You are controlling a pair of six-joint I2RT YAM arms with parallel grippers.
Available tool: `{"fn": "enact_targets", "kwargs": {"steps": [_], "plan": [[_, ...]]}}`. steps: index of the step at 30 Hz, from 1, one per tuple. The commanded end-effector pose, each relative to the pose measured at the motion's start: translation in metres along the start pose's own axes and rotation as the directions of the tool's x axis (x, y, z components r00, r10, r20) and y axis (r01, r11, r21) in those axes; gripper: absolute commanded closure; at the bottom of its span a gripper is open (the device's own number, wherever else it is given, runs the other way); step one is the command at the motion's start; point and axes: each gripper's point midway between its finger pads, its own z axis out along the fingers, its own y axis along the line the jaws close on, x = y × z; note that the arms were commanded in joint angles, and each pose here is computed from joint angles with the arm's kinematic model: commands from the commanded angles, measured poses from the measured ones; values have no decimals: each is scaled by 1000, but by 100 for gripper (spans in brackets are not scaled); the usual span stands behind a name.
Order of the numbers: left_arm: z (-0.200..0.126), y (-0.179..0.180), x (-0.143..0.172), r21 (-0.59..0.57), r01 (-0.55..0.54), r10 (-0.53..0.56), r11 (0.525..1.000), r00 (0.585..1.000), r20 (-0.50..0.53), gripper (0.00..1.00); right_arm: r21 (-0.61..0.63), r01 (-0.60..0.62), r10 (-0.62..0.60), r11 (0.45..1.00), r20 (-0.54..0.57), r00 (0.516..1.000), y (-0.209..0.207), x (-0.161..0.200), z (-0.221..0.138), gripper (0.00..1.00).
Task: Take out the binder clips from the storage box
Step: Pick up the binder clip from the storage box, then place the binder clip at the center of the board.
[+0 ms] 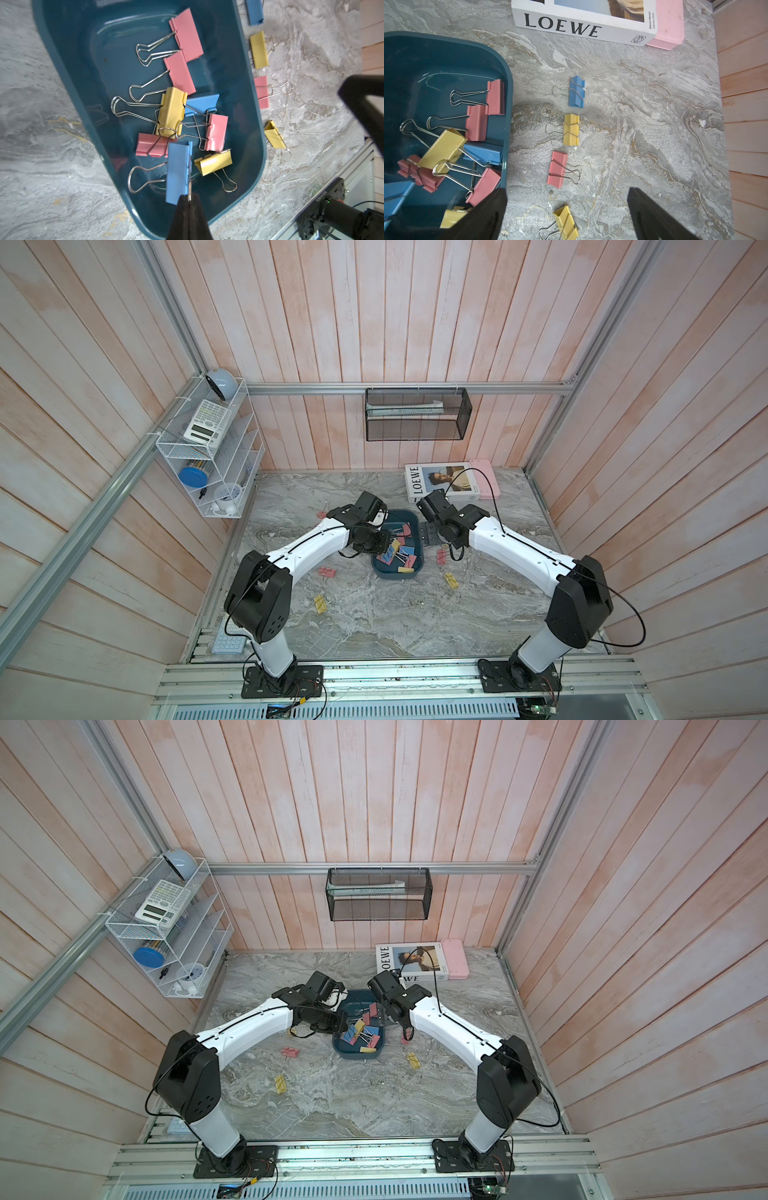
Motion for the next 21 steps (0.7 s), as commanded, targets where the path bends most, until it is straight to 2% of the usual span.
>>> {"fn": "enact_targets", "kwargs": {"steps": [1, 5, 11, 16, 21], "plan": [[-27, -1, -19, 20, 35, -37, 999, 996, 83, 100, 2, -10, 10, 1000, 8, 1000, -3, -3, -4, 2], [-47, 15, -22, 15, 107, -108, 994, 984, 143, 100, -12, -10, 11, 1000, 7, 1000, 1, -5, -3, 2], [-79, 63, -13, -6, 301, -288, 954, 917, 277, 100, -55, -6, 7, 998, 6, 1000, 14, -10, 0, 2], [-106, 109, 10, -41, 460, -411, 887, 828, 383, 100, -102, 8, -8, 995, -1, 1000, 27, -14, 4, 2], [-124, 160, 36, -54, 631, -540, 774, 702, 464, 100, -138, 21, -23, 990, -9, 1000, 39, -17, 7, 2]]}}
